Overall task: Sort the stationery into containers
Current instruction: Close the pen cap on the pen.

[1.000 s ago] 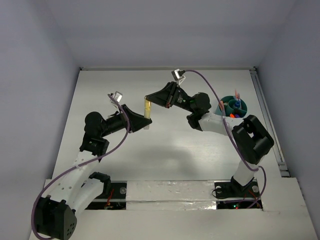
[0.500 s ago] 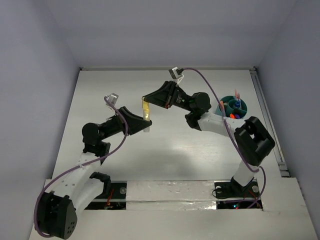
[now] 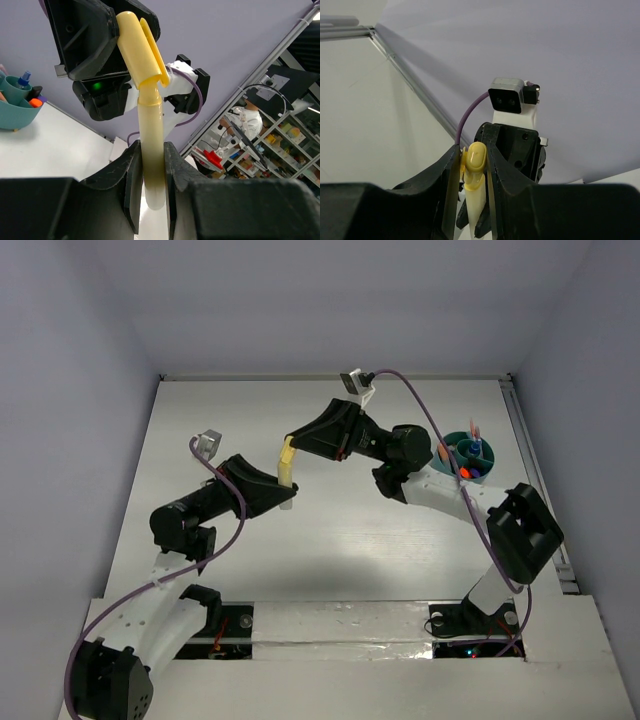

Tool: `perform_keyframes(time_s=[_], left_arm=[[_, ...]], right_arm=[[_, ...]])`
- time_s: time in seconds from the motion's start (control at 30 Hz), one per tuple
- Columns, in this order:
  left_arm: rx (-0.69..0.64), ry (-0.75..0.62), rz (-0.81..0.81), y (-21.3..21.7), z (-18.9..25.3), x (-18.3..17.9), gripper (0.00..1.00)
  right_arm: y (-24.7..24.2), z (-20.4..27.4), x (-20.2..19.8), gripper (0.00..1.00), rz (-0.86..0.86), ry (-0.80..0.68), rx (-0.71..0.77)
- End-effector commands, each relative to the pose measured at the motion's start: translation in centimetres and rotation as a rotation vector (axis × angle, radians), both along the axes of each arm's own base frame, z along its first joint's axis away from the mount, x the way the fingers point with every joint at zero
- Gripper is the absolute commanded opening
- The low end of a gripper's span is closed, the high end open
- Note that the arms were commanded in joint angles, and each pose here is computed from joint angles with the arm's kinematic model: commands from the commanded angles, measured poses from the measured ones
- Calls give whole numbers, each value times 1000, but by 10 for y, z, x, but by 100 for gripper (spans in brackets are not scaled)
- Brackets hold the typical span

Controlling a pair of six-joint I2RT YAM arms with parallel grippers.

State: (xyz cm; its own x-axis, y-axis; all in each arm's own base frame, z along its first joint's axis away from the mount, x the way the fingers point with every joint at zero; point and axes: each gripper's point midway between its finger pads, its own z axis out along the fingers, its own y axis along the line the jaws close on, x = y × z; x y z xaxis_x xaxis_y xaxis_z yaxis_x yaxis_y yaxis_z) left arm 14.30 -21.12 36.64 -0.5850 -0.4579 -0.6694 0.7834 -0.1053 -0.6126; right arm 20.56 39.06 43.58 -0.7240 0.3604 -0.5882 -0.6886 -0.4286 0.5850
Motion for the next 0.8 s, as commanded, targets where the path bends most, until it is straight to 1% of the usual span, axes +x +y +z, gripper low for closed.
perform_keyframes(time_s=[0.0, 0.2, 0.3, 0.4, 0.47, 0.53, 0.57, 0.77], left_arm=[[-61, -163, 34, 7, 38, -12, 0], [-34, -133, 15, 5, 28, -10, 0], [-20, -127, 5, 4, 26, -12, 0], [7, -108, 14, 2, 20, -8, 0], [30, -74, 23, 1, 14, -3, 0], [53, -76, 44, 0, 10, 2, 0], [67, -49, 53, 0, 6, 5, 0], [127, -39, 115, 0, -7, 16, 0]], right_arm=[[-41, 49, -58, 0, 33, -348, 280], [-34, 44, -60, 0, 71, -350, 259], [-27, 35, -61, 0, 111, -356, 204], [-17, 19, -56, 0, 134, -320, 113], [-12, 11, -53, 0, 129, -301, 62], [-7, -1, -49, 0, 117, -282, 4], [-9, 0, -51, 0, 112, -287, -8], [3, -29, -42, 0, 93, -245, -194]])
